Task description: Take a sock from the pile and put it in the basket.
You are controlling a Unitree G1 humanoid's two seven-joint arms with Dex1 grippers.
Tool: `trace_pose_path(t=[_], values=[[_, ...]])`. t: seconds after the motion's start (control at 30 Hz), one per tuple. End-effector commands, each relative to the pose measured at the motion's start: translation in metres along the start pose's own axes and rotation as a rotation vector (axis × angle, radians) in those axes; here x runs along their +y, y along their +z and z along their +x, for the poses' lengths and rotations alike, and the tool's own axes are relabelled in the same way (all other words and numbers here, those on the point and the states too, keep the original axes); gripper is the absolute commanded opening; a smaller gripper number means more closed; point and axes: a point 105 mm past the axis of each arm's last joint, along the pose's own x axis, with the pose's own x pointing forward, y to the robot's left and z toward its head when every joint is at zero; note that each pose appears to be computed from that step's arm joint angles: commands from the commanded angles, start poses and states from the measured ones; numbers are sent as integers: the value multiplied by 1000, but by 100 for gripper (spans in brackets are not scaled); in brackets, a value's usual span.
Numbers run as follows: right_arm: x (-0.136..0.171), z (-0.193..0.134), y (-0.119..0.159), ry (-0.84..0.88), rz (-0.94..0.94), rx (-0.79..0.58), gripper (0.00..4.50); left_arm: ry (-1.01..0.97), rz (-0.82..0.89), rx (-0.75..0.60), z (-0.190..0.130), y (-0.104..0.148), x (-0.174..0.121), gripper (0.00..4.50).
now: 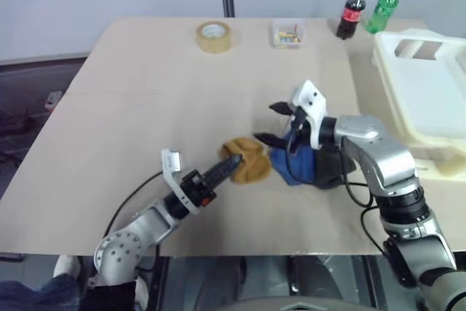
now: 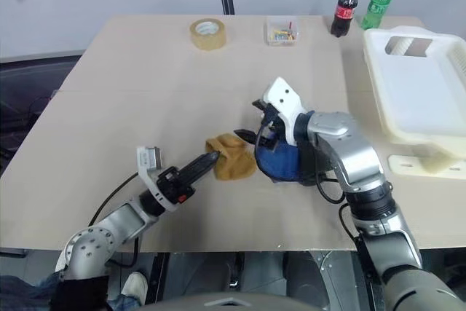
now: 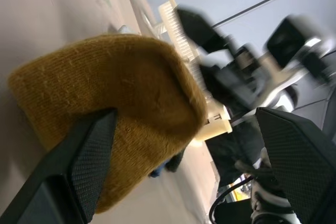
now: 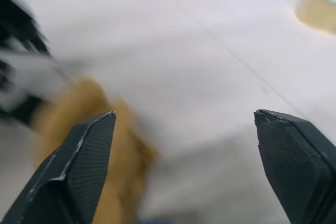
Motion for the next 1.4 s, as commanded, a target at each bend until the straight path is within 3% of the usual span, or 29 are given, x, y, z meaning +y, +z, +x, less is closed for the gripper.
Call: trace_pose_path(t=[0.03,0.3,0.7,1.03,1.23,1.4], values=[[16,3,27,68,-2,-87,444,-35,8,-1,3,1,-6,450],[27,20,-4,86,-19,45,444,-30,1,5,2,-3,-6,450],[1,16,-61,-62,43,307,444,-26,2,14,-1,-7,-6,450],[42,20,-75,112,127,351,444,-7,18,21,-9,-8,-5,450],[51,26,-90,152,169,392,444,-4,20,24,-11,-9,-6,450],[51,30,-88,179,175,387,236,3,24,20,-14,-10,-5,450]])
